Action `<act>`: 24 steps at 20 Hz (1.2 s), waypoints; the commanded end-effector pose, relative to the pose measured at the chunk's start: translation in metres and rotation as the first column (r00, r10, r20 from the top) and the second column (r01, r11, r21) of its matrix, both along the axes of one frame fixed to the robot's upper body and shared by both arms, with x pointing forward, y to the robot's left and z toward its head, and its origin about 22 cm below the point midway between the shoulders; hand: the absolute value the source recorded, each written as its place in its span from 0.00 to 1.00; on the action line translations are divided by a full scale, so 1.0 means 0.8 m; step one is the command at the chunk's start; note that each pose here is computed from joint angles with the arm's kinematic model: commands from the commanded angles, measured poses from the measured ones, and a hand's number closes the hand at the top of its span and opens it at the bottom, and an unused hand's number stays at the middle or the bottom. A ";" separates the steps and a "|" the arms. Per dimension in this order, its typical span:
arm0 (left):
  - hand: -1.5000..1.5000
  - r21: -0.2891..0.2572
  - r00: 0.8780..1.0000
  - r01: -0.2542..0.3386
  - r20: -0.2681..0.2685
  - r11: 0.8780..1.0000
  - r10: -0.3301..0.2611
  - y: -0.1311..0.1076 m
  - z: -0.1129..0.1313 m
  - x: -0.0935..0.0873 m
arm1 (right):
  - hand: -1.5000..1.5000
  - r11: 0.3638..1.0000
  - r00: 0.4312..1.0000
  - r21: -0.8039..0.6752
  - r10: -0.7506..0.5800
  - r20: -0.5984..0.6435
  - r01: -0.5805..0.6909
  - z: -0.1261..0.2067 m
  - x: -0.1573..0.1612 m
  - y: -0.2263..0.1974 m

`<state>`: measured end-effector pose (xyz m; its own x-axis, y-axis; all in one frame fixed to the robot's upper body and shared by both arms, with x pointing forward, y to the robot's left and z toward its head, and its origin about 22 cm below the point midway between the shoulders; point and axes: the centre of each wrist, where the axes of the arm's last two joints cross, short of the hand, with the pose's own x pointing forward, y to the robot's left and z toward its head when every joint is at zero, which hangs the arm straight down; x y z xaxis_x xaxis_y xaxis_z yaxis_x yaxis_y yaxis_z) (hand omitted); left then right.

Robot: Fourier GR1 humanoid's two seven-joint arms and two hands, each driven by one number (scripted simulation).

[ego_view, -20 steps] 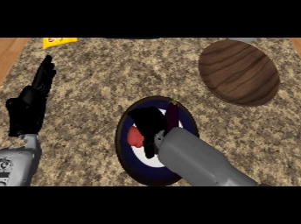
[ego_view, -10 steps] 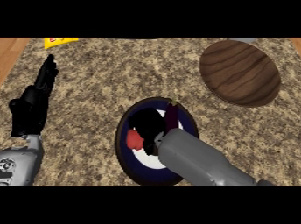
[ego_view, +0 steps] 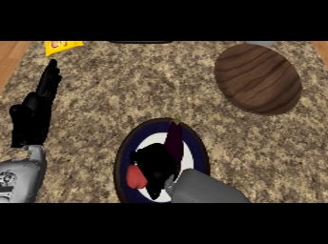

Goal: Pick the bell pepper from the plate and place it in the bowl

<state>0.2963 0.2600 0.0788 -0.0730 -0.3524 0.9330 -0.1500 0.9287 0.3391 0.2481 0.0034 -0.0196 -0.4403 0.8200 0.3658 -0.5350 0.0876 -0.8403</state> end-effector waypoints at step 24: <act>0.50 -0.016 1.000 -0.016 0.012 1.000 0.016 0.009 -0.005 -0.014 | 1.00 0.705 0.795 0.612 -0.574 0.197 0.358 0.170 -0.031 -0.133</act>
<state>0.2850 0.2661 0.0764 -0.0682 -0.3476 0.9352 -0.1651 0.9284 0.3330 0.2057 -0.0790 0.1028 -0.2736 0.6915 0.6685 -0.0434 0.6855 -0.7268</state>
